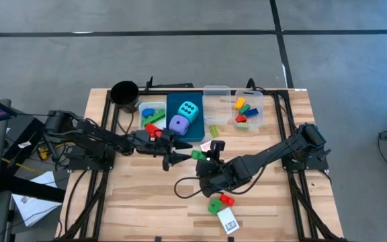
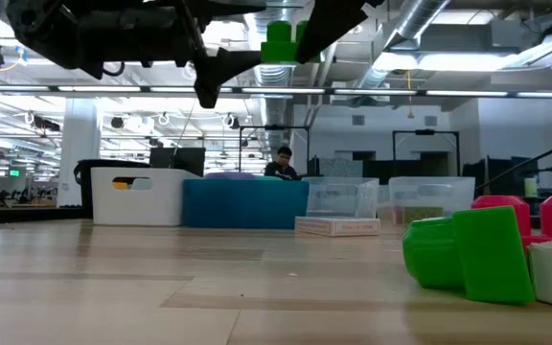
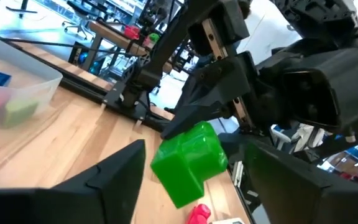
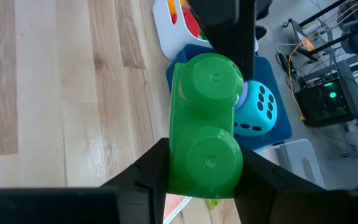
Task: Pick & Place Toys
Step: Put the top large green game piece into the white bin
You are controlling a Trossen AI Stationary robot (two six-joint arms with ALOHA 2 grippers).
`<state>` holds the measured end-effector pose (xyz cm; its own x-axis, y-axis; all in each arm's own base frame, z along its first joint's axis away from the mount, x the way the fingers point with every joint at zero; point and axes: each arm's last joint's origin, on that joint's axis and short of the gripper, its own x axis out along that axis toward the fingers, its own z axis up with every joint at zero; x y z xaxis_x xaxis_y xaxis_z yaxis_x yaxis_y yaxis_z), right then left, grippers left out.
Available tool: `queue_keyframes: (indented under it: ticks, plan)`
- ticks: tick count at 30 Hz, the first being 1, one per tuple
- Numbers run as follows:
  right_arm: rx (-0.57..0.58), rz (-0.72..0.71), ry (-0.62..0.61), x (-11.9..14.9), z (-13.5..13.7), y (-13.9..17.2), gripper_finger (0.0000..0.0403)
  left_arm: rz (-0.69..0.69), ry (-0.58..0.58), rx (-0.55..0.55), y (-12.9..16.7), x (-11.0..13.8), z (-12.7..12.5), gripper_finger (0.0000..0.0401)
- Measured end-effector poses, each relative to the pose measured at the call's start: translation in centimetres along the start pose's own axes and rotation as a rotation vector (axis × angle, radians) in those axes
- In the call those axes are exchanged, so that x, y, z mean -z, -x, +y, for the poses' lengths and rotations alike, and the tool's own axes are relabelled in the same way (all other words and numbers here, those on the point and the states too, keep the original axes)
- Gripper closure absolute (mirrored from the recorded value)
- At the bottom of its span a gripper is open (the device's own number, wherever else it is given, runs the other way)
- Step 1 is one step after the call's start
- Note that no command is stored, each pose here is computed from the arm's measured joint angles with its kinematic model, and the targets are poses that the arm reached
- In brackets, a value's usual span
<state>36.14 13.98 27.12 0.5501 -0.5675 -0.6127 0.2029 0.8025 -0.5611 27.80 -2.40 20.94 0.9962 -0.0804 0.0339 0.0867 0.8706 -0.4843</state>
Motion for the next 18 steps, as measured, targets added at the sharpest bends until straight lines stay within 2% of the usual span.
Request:
queue_keyframes:
  ticks: [9, 18]
  plan:
    - [0.027, -0.002, 0.058, 0.0, -0.1, -0.1, 0.0274, 0.064, 0.018, -0.033, -1.0, 0.3, 0.1, 0.0074]
    - [0.035, -0.007, 0.064, -0.2, -0.3, -0.3, 0.0274, 0.060, 0.018, -0.032, -1.3, 0.0, 0.0, 0.0076]
